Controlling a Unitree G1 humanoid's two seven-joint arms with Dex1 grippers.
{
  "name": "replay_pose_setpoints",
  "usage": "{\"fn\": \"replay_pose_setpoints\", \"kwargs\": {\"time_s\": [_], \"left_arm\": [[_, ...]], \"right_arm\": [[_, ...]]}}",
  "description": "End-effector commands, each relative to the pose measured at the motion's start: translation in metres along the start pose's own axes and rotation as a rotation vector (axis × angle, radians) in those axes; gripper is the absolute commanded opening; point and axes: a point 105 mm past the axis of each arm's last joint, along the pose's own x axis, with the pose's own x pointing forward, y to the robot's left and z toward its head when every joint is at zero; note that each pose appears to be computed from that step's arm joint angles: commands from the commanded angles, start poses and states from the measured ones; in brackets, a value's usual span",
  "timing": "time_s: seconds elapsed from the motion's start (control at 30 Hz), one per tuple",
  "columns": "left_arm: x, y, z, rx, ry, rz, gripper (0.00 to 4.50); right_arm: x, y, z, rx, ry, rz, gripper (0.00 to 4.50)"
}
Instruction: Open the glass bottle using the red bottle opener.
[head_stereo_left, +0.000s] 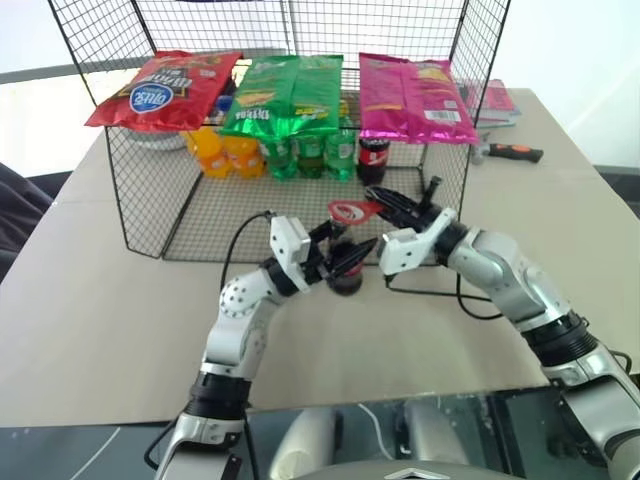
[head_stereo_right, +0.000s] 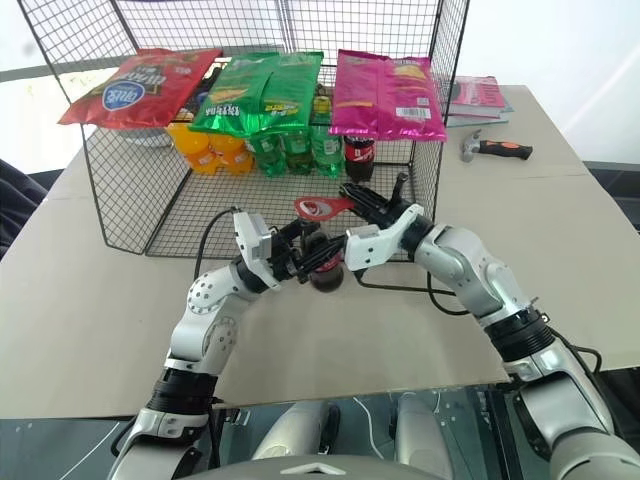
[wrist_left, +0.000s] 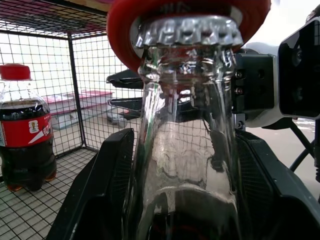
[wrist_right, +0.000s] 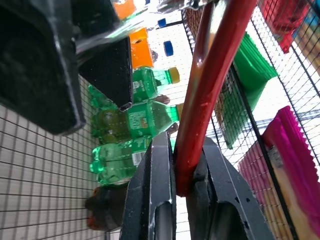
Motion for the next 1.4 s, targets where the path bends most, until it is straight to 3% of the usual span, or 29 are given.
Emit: {"fn": "replay_pose_setpoints", "kwargs": {"time_s": [0.03,0.83,1.4], "left_arm": [[0.008,0.005,0.003,0.016,0.0,0.022,2.27],[0.014,0.001,-0.015,-0.019,0.047,-0.007,2.27],[0.013,0.0,-0.022,-0.037,0.073,-0.021,2.27]], "right_arm": [[0.007,-0.015,0.032,-0.106,-0.158,-0.037,0.0],[-0.011,-0.051,-0.019,-0.307,-0.035,-0.133,0.0],[-0.019,-0.078,-0.033,-0.42,0.019,-0.23,0.0]]}}
